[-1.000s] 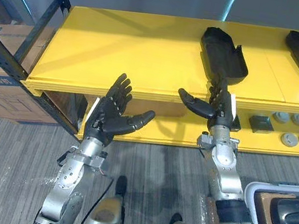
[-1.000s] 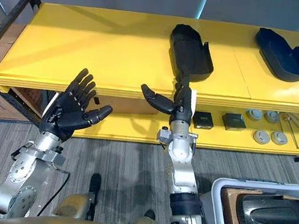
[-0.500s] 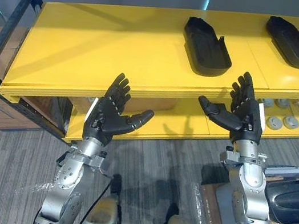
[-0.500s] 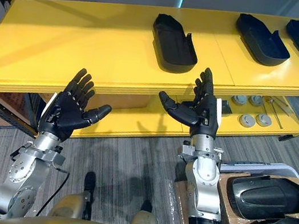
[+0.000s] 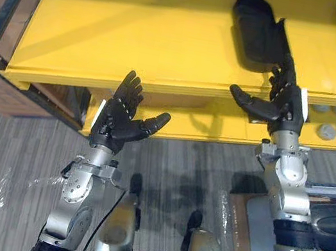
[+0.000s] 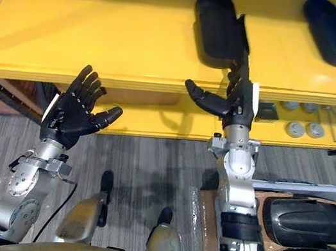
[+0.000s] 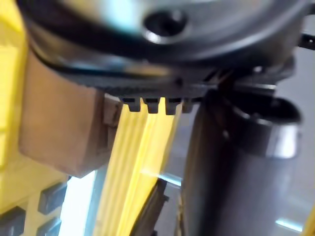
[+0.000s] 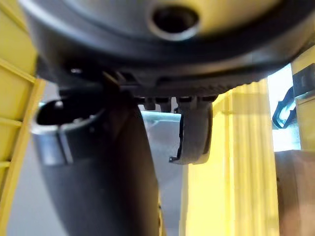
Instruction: Walk over and take three plastic housings, then place them on the shelf
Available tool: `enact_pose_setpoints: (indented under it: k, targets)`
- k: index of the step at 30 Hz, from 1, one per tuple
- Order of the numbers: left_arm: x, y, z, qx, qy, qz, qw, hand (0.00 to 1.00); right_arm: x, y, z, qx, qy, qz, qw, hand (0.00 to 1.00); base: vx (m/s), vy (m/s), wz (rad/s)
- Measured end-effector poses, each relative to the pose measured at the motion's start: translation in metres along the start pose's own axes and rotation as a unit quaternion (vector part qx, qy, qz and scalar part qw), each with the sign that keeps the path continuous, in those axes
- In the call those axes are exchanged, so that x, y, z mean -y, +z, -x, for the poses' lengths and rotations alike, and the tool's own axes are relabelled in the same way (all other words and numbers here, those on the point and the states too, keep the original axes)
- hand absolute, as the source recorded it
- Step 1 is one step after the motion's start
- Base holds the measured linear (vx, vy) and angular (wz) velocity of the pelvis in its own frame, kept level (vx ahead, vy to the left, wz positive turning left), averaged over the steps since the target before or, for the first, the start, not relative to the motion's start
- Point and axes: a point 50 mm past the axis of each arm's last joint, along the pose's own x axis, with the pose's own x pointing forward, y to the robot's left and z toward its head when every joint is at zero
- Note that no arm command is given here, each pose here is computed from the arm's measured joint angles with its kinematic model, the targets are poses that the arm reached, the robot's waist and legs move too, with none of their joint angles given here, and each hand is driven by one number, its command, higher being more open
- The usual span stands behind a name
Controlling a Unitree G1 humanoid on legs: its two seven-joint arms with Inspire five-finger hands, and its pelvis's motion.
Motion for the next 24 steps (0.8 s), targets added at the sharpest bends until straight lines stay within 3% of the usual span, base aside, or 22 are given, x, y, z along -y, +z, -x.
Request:
enact_pose_setpoints:
  k: [10, 17, 21, 24]
  targets:
    - [-0.008, -0.004, 0.001, -0.007, 0.017, 0.011, 1.000, 1.00, 0.016, 0.025, -0.039, 0.037, -0.023, 0.028, 0.999, 1.00, -0.06, -0.029, 0.12]
    - [-0.002, -0.008, 0.001, -0.006, 0.012, 0.023, 1.000, 1.00, 0.015, 0.034, -0.046, 0.059, -0.032, 0.022, 0.998, 1.00, -0.06, -0.043, 0.04]
    - [0.001, -0.008, 0.002, -0.007, 0.007, 0.028, 1.000, 1.00, 0.013, 0.038, -0.044, 0.067, -0.028, 0.020, 0.997, 1.00, -0.02, -0.030, 0.04]
    - [0.000, -0.010, 0.004, -0.011, 0.009, 0.028, 1.000, 1.00, 0.003, 0.042, -0.022, 0.089, -0.008, 0.014, 0.996, 1.00, 0.02, -0.010, -0.03]
